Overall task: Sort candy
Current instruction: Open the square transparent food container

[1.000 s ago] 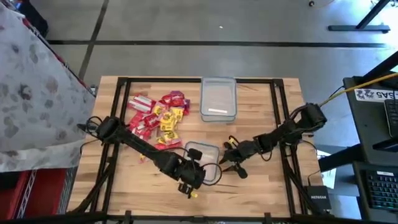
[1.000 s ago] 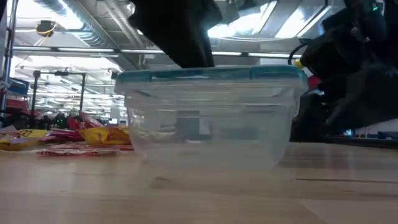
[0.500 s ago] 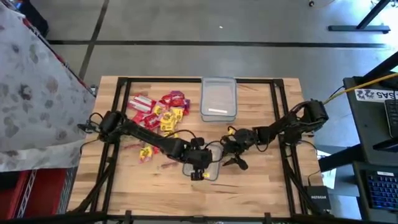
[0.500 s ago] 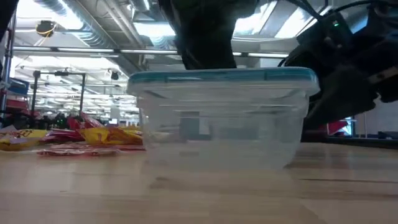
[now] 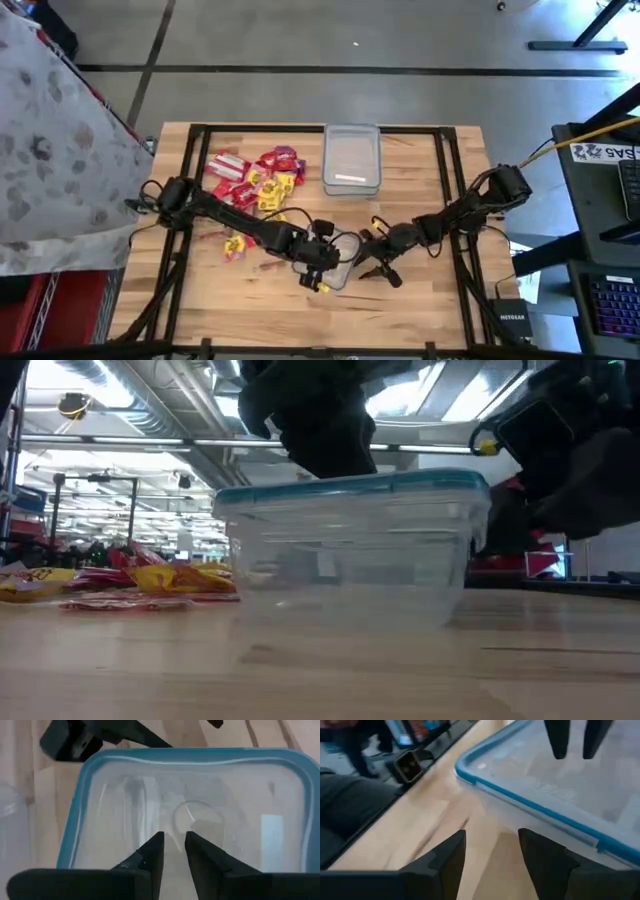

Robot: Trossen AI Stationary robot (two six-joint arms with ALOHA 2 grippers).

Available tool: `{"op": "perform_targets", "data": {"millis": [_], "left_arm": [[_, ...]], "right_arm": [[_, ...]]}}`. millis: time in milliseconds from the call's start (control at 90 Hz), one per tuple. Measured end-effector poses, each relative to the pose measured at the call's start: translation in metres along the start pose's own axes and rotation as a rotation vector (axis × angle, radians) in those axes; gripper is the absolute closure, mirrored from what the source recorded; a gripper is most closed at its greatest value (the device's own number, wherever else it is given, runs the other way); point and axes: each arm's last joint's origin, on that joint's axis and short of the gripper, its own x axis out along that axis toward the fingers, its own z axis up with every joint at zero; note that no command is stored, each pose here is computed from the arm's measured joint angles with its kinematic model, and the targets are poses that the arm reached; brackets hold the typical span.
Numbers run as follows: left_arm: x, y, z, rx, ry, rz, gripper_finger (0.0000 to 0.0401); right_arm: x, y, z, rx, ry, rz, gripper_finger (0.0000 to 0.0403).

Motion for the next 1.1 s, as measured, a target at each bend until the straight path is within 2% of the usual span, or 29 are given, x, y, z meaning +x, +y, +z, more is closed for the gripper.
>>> {"op": "perform_targets", "data": {"millis": [100, 178, 278, 433, 578, 800, 978, 1100], "left_arm": [[0.000, 0.000, 0.000, 0.005, -0.001, -0.001, 0.0334], [-0.001, -0.003, 0.000, 0.021, -0.003, -0.003, 0.0334], [-0.001, -0.003, 0.000, 0.020, -0.003, -0.003, 0.0333], [0.000, -0.003, 0.000, 0.024, -0.002, -0.010, 0.0333], [0.009, -0.005, -0.002, 0.028, 0.014, -0.011, 0.0333], [0.024, -0.010, -0.001, -0.054, -0.012, 0.012, 0.0342], [0.029, -0.012, 0.001, -0.083, -0.034, 0.013, 0.0365], [0.031, -0.013, 0.003, -0.079, -0.057, 0.027, 0.0374]], "right_arm": [[0.000, -0.001, -0.008, 0.041, 0.078, 0.002, 0.0225], [-0.001, -0.004, -0.013, 0.053, 0.123, -0.077, 0.0226], [-0.001, -0.006, -0.010, 0.033, 0.085, -0.144, 0.0226], [-0.001, -0.005, -0.004, 0.004, 0.015, -0.129, 0.0226], [-0.001, -0.005, -0.004, -0.017, 0.009, -0.119, 0.0226], [-0.001, -0.001, -0.003, -0.013, 0.020, 0.019, 0.0226], [-0.001, 0.008, 0.005, -0.018, -0.009, 0.249, 0.0226], [-0.001, 0.015, 0.003, -0.017, 0.020, 0.288, 0.0226]]}}
